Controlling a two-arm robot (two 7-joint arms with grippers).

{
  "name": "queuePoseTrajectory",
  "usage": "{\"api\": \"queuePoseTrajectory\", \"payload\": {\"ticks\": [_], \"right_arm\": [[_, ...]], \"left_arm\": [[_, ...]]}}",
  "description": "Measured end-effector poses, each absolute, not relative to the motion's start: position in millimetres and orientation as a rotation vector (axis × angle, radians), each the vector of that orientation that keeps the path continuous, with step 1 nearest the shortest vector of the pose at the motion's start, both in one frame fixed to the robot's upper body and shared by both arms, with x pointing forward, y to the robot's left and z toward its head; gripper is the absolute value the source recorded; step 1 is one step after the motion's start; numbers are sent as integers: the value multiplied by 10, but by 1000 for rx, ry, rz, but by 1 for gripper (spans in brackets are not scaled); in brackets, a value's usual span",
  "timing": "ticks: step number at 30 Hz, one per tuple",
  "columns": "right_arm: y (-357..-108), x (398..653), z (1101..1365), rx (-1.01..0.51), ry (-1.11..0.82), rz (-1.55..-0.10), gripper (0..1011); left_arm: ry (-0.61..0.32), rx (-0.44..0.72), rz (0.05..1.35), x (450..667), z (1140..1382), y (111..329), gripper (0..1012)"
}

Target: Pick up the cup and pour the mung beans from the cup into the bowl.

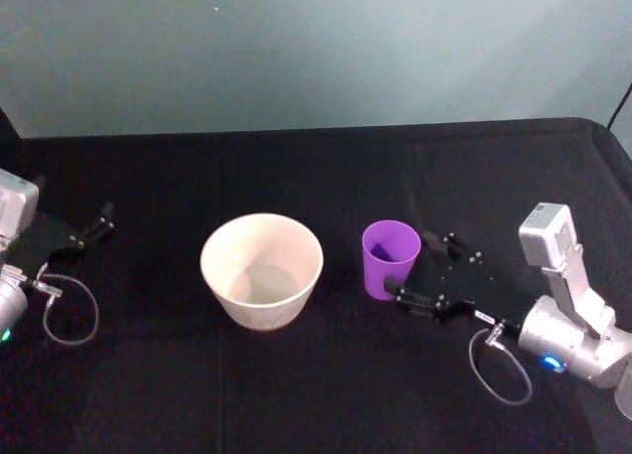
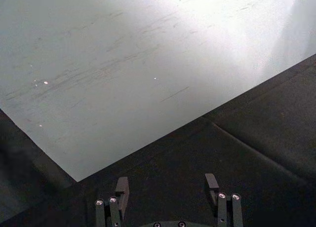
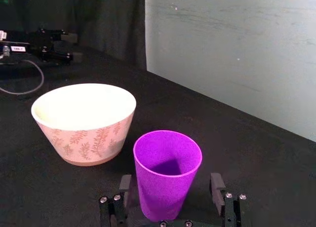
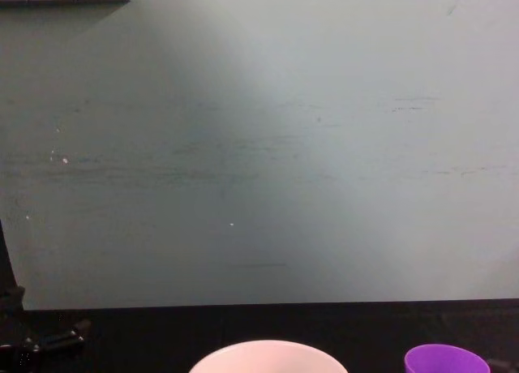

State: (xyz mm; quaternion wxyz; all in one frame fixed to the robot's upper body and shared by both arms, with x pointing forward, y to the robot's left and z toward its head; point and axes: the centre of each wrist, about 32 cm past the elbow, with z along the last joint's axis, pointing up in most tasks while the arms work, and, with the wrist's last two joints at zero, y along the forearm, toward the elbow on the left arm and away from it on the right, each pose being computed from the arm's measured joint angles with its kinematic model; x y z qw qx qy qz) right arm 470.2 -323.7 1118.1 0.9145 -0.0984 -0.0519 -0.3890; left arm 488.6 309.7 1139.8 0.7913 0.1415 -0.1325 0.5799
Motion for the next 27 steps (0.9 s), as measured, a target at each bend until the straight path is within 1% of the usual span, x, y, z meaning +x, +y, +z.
{"api": "queuePoseTrajectory", "payload": {"ticks": [14, 27], "right_arm": [[-3190, 4868, 11192, -170, -82, -781, 1003], [-3132, 4974, 11215, -172, -66, -763, 1003]], "left_arm": [[-285, 304, 1248, 4886, 11398, 3097, 1000], [-285, 304, 1248, 4886, 11398, 3096, 1000]]}}
